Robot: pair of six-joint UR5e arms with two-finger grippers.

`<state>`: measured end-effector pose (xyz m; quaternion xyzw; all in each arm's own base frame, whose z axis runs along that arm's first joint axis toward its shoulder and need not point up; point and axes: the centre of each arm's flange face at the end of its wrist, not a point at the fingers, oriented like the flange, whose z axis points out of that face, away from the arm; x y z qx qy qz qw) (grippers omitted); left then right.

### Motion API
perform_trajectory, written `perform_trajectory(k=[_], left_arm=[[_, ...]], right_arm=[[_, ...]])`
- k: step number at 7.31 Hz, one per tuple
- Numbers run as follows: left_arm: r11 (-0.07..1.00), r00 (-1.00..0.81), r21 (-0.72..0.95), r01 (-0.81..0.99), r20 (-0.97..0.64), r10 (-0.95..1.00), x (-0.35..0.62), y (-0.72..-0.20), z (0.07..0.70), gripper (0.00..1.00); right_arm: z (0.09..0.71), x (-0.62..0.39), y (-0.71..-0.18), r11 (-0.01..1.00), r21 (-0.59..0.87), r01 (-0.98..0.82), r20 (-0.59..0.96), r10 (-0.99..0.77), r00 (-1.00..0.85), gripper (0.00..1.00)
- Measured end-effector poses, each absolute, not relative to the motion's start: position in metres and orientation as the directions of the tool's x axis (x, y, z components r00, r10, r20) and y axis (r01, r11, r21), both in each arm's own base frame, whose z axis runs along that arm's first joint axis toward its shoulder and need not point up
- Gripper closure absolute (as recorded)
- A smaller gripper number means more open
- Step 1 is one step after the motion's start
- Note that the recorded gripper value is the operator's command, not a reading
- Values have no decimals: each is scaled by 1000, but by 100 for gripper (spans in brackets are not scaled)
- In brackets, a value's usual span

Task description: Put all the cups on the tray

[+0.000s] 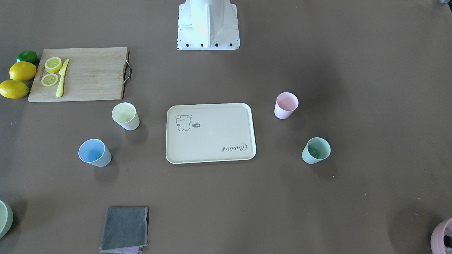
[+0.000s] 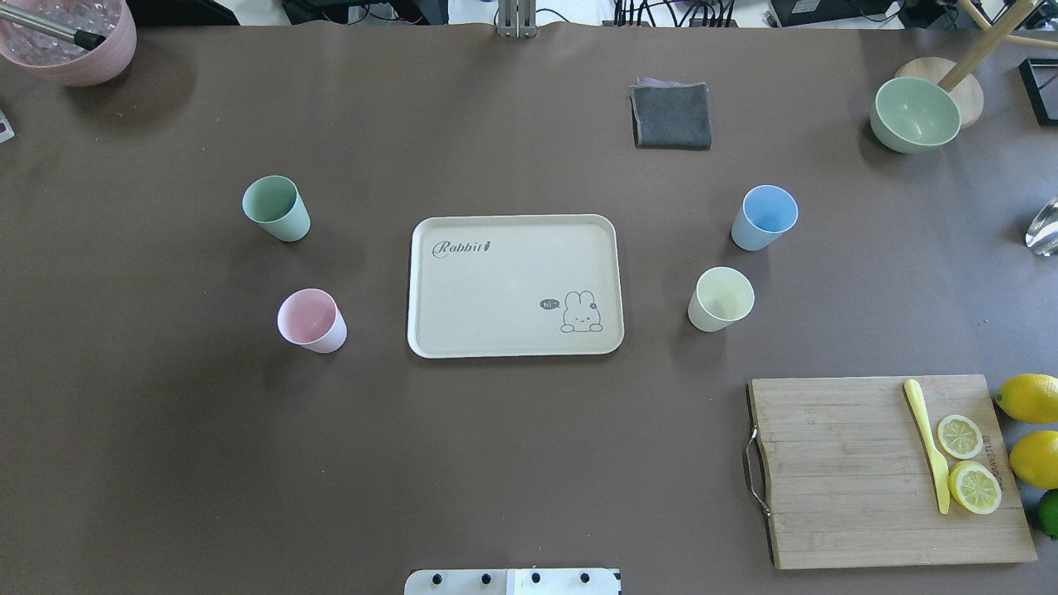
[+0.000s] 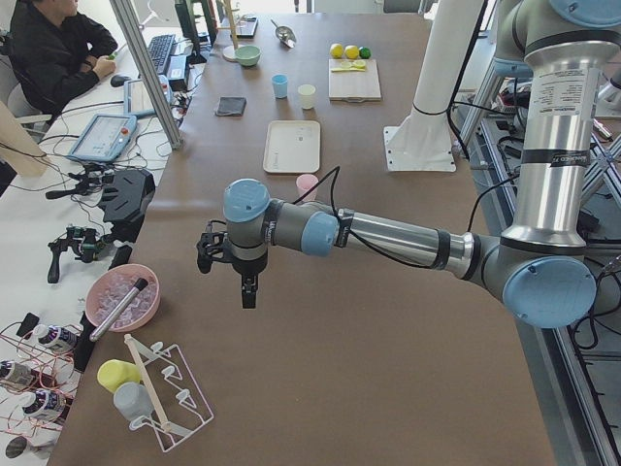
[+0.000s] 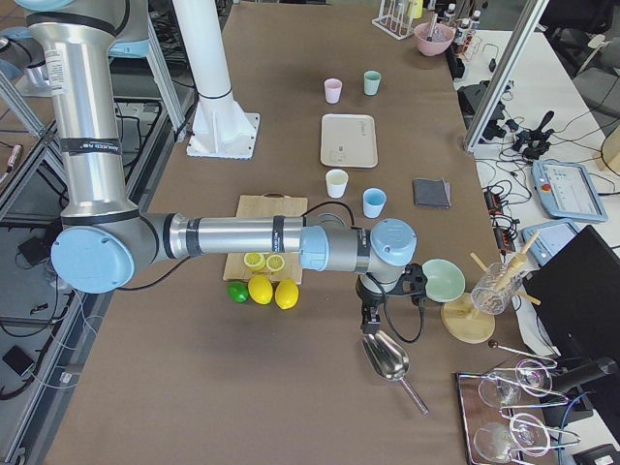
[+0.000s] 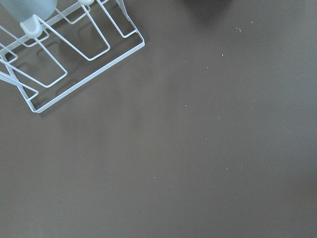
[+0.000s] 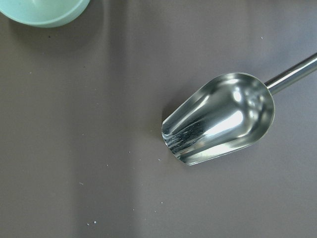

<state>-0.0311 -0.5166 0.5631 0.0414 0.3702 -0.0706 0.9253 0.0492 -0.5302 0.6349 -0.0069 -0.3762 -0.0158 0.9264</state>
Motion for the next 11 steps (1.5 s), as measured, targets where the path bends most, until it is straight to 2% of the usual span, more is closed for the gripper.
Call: perform_trajectory(k=[11], left_arm=[[986, 717, 12, 164, -689, -111, -34, -509, 572, 2]], right_arm=[[638, 49, -527, 999, 2, 41, 697, -31, 716, 0]])
